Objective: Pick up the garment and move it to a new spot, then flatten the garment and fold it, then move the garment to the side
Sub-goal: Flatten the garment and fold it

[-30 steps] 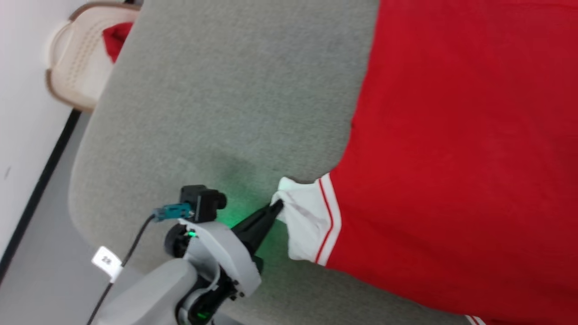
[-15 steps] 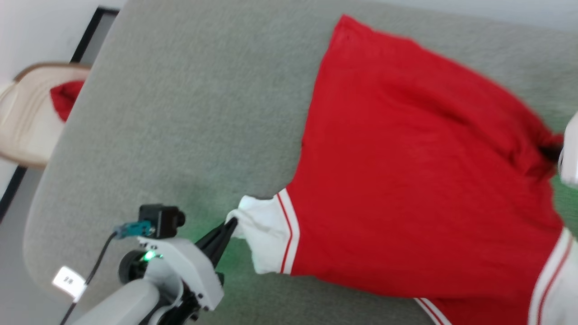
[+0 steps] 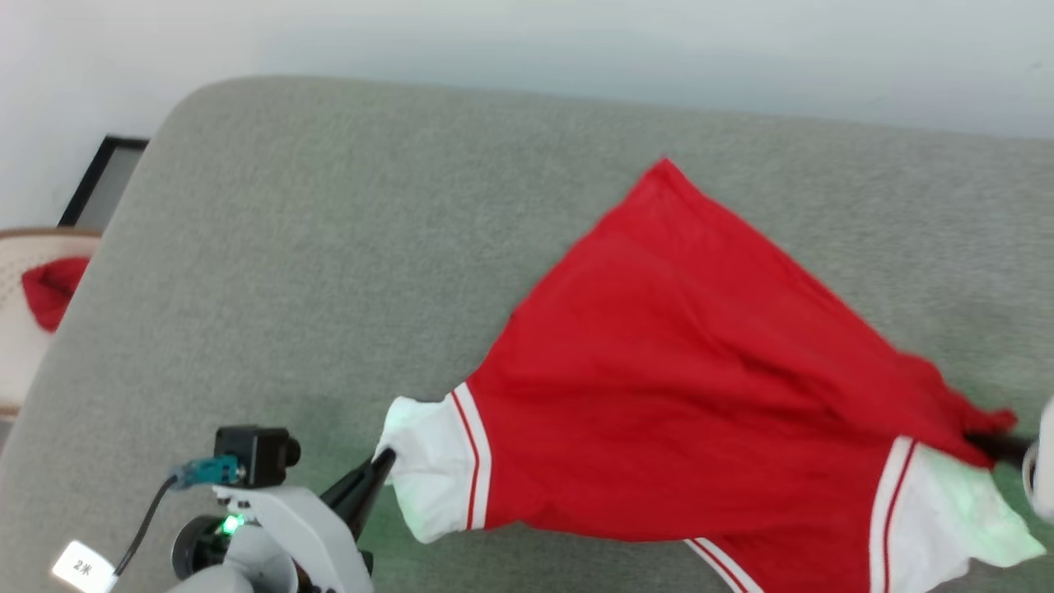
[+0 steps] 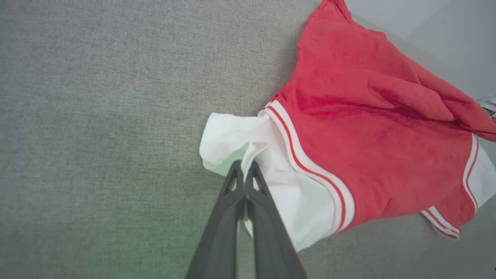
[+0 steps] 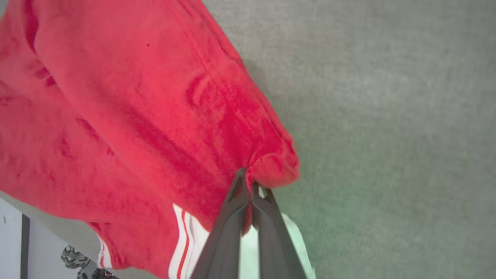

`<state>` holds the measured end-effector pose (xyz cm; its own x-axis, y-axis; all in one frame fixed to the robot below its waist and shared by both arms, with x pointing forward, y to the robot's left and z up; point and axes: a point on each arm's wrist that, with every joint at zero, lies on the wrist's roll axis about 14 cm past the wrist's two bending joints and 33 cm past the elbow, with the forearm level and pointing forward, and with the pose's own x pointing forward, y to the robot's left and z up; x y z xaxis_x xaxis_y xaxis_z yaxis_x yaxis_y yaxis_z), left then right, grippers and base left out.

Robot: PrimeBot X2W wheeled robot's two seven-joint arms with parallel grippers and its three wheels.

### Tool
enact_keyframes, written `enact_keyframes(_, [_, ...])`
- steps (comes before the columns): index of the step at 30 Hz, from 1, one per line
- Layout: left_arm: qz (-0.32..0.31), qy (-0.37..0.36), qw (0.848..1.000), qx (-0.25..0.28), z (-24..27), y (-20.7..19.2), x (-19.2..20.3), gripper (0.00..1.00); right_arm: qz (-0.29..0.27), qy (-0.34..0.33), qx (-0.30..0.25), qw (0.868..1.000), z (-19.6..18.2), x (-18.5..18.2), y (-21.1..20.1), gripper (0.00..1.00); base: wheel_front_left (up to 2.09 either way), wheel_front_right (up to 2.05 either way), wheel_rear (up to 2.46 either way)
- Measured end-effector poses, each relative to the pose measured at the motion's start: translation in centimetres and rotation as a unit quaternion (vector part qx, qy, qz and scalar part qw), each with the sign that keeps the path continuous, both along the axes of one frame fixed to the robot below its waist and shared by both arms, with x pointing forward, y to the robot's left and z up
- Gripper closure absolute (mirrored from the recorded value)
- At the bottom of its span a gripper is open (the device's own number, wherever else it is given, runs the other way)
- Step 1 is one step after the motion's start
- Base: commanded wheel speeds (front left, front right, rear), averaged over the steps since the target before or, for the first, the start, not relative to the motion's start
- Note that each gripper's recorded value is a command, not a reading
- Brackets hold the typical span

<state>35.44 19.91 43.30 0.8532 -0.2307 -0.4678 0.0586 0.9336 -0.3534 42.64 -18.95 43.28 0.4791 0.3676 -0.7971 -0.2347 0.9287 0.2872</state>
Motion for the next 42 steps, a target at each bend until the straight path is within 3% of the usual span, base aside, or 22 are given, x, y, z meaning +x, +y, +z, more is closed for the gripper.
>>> enact_keyframes(7, [-0.011, -0.014, 1.000, -0.006, 1.0, -1.0, -0.2, 1.00, -0.059, 0.001, 0.011, 0.998, -0.7, -4.5, -2.0, 1.00, 0.00, 0.00, 0.00])
enact_keyframes(16, [-0.016, -0.020, 1.000, -0.012, 1.5, -1.5, -0.3, 1.00, -0.095, -0.007, 0.014, 0.995, -1.5, -6.2, -2.2, 0.98, 0.00, 0.00, 0.00])
enact_keyframes(17, [-0.016, -0.020, 1.000, -0.012, 1.5, -1.5, -0.3, 1.00, -0.092, -0.010, 0.011, 0.996, -1.3, -6.1, -2.2, 0.91, 0.00, 0.00, 0.00])
enact_keyframes(18, [-0.016, -0.020, 1.000, -0.011, 1.5, -1.4, -0.3, 1.00, -0.091, -0.015, 0.008, 0.996, -1.2, -6.0, -2.2, 0.68, 0.00, 0.00, 0.00])
enact_keyframes(19, [-0.015, -0.020, 1.000, -0.011, 1.5, -1.4, -0.3, 1.00, -0.091, -0.019, 0.008, 0.996, -1.1, -6.0, -2.2, 0.58, 0.00, 0.00, 0.00])
enact_keyframes(20, [-0.016, -0.020, 1.000, -0.011, 1.5, -1.5, -0.3, 1.00, -0.091, -0.022, 0.007, 0.996, -1.0, -5.9, -2.2, 0.39, 0.00, 0.00, 0.00])
enact_keyframes(21, [-0.016, -0.021, 1.000, -0.011, 1.6, -1.5, -0.3, 1.00, -0.090, -0.023, 0.005, 0.996, -0.9, -5.9, -2.3, 0.04, 0.00, 0.00, 0.00])
enact_keyframes(22, [-0.016, -0.021, 1.000, -0.011, 1.6, -1.5, -0.3, 1.00, -0.089, -0.024, 0.003, 0.996, -0.8, -6.0, -2.3, 0.00, 0.00, 0.00, 0.00])
enact_keyframes(35, [-0.013, -0.022, 1.000, -0.012, 1.7, -1.6, -0.6, 1.00, -0.065, -0.070, -0.011, 0.995, 2.8, -5.2, -1.9, 0.00, 0.00, 0.00, 0.00])
enact_keyframes(42, [-0.007, -0.019, 1.000, -0.017, 1.5, -1.6, -1.0, 1.00, -0.035, -0.191, 0.013, 0.981, 8.8, -0.7, 0.9, 0.00, 0.00, 0.00, 0.00])
